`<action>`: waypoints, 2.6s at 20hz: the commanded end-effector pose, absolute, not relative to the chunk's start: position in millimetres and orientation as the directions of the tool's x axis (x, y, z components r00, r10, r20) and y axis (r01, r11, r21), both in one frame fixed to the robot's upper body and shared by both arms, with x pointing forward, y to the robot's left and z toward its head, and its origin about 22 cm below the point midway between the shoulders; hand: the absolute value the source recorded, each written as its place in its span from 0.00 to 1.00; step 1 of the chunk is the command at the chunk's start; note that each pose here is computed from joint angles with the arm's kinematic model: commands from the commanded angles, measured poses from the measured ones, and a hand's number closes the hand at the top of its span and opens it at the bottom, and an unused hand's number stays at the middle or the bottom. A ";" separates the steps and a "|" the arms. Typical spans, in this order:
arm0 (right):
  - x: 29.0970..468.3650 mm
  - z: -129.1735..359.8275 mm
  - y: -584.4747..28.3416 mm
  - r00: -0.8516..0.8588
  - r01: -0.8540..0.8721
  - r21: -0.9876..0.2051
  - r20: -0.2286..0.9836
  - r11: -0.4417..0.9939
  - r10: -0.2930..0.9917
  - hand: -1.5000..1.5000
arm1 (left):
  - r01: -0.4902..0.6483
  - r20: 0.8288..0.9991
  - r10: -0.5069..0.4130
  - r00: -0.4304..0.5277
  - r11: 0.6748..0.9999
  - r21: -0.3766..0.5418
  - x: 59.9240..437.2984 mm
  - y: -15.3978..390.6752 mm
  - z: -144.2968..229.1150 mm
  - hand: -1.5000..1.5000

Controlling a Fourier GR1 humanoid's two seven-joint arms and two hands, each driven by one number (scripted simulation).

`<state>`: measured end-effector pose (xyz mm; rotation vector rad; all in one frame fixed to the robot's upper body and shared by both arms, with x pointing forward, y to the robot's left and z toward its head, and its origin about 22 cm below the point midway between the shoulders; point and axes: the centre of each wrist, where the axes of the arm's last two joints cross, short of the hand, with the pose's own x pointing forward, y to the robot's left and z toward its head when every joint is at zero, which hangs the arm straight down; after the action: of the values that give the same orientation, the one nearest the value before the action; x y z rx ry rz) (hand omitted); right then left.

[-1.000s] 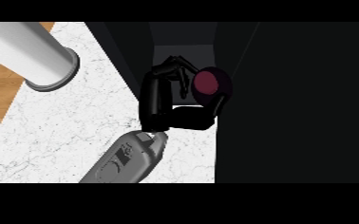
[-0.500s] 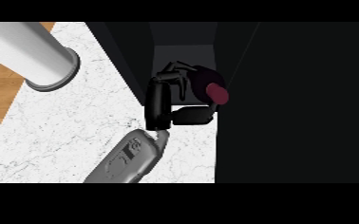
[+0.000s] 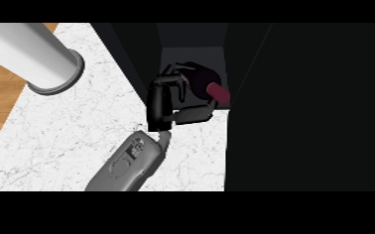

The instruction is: Pick up the wine, place it into the cabinet and close the cabinet

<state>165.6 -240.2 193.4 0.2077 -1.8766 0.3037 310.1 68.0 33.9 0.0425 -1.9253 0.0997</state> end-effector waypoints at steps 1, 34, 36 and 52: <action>131.4 215.2 -240.1 -0.356 -0.322 -0.083 0.934 0.943 -0.039 0.00 | -0.096 0.931 0.034 -0.365 0.993 -0.074 319.6 101.6 31.8 1.00; 145.2 209.7 -230.1 -0.360 -0.322 -0.062 0.931 0.945 -0.061 0.00 | -0.214 0.935 -0.088 -0.345 0.977 0.013 420.9 106.5 41.7 1.00; 160.2 202.9 -239.4 -0.356 -0.355 -0.068 0.932 0.933 -0.067 0.00 | -0.230 0.927 -0.108 -0.360 0.973 0.024 425.4 104.8 44.8 1.00; 142.3 199.3 -231.4 -0.368 -0.358 -0.074 0.927 0.931 -0.067 0.00 | -0.271 0.960 0.072 -0.272 0.951 -0.148 424.7 109.1 23.0 1.00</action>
<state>168.5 -228.4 190.9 0.2916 -1.8846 0.3100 428.6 99.4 39.1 0.1278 -1.8610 0.2657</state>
